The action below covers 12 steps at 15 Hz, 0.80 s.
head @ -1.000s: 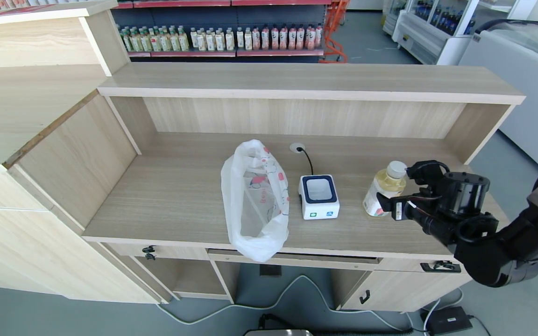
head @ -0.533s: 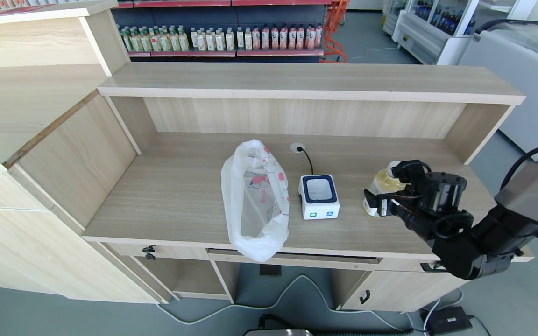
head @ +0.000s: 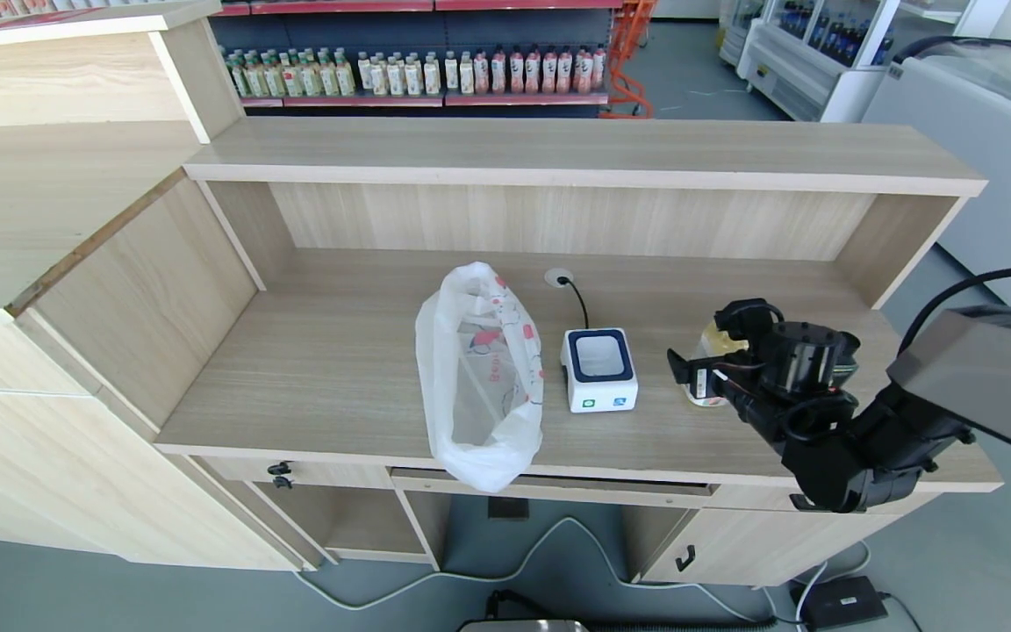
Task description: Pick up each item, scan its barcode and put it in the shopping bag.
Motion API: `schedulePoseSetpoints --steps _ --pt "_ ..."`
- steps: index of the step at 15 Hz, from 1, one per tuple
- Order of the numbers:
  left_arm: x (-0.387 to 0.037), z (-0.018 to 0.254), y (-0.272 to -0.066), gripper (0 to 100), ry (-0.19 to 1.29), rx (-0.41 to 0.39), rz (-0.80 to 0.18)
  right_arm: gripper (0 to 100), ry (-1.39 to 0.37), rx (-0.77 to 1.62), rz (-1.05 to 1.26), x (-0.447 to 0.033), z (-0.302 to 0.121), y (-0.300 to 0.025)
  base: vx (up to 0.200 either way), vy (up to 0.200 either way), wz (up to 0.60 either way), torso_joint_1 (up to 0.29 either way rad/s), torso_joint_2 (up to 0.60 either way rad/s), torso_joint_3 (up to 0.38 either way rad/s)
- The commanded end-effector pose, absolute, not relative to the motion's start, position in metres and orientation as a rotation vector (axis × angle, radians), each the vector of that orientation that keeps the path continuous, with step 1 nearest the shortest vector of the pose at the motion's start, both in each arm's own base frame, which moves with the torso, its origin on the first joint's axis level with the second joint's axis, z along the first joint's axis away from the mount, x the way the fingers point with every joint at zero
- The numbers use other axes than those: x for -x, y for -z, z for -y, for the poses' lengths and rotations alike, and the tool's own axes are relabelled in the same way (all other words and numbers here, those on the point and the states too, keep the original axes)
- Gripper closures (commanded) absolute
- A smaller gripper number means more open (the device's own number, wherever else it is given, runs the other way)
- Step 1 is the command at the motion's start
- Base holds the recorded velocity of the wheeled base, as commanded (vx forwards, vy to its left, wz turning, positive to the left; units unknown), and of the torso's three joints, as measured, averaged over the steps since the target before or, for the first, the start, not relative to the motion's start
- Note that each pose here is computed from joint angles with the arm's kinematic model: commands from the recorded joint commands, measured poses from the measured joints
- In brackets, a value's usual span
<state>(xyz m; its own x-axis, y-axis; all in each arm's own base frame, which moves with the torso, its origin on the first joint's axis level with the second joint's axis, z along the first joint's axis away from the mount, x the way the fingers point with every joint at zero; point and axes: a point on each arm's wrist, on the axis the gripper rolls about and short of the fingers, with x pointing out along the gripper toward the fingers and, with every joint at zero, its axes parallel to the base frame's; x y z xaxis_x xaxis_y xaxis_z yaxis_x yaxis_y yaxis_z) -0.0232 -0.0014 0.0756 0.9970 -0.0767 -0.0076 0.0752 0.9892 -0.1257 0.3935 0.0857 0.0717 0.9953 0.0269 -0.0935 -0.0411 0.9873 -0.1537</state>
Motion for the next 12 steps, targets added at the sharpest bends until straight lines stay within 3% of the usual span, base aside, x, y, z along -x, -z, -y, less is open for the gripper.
schedulePoseSetpoints --steps 1,12 --pt "0.023 0.001 -0.075 0 0.076 0.126 -0.012 0 -0.035 0.159 -0.079 -0.402 -0.088 -0.068 0.000 0.000 0.00 0.000 0.00 0.000" --pt "0.023 0.001 -0.075 0 0.076 0.126 -0.012 0 -0.100 0.154 -0.026 -0.417 -0.091 -0.059 0.000 0.000 0.00 0.000 0.00 0.000"
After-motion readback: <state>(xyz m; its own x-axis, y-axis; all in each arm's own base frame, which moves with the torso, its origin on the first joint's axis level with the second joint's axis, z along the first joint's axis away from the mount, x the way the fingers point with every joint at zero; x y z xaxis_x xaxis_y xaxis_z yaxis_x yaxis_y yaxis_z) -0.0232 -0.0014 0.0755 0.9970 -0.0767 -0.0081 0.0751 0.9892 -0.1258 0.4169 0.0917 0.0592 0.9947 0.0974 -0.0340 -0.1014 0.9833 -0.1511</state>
